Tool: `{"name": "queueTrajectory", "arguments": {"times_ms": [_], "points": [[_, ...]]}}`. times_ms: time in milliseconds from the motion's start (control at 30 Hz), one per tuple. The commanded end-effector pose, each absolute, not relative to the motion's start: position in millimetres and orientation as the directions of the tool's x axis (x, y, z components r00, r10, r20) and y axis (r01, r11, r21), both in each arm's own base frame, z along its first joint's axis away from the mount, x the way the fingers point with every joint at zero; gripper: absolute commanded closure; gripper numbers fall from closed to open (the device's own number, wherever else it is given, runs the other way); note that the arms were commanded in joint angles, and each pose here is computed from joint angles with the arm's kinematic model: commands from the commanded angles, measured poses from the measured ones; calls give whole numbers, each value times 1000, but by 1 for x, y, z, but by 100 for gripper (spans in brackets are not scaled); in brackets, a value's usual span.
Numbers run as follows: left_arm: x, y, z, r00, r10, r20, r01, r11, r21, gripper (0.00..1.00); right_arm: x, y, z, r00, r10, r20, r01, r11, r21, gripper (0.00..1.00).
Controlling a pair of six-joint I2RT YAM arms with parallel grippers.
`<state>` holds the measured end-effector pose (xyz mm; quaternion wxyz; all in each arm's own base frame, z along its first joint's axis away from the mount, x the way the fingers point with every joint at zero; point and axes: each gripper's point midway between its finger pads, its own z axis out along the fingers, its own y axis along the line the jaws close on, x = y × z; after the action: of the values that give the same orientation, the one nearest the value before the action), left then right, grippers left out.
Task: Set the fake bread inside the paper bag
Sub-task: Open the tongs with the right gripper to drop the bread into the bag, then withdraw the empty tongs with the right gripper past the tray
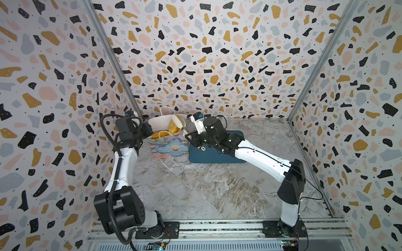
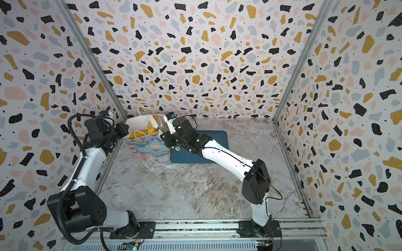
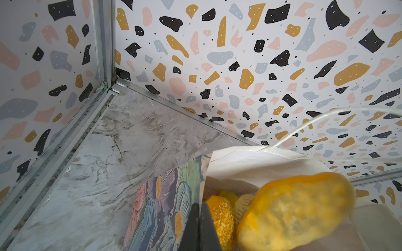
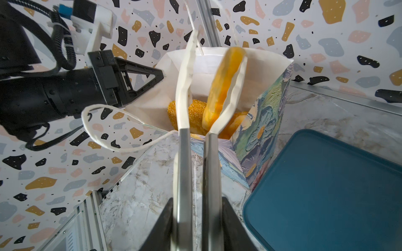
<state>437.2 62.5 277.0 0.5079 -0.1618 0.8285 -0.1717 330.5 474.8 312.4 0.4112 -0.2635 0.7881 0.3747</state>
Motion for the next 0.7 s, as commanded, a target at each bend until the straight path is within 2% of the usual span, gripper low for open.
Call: {"name": "queueTrajectory", "arguments": {"times_ms": [0,333,667], "points": [[438,59,292,-395,-435,-809,-56,890,-452,100,319,464,374,-440,-31,-897,-762,542,355,64],[438,58,293,-394,-436,-809,-53,889,-454,100,303,443,395,-390,24,-921,-790,505,348,62],[437,60,293,-391,-436,-810,-58,891,-451,100,307,405,391,-388,71,-919,-754,548,361,62]]}}
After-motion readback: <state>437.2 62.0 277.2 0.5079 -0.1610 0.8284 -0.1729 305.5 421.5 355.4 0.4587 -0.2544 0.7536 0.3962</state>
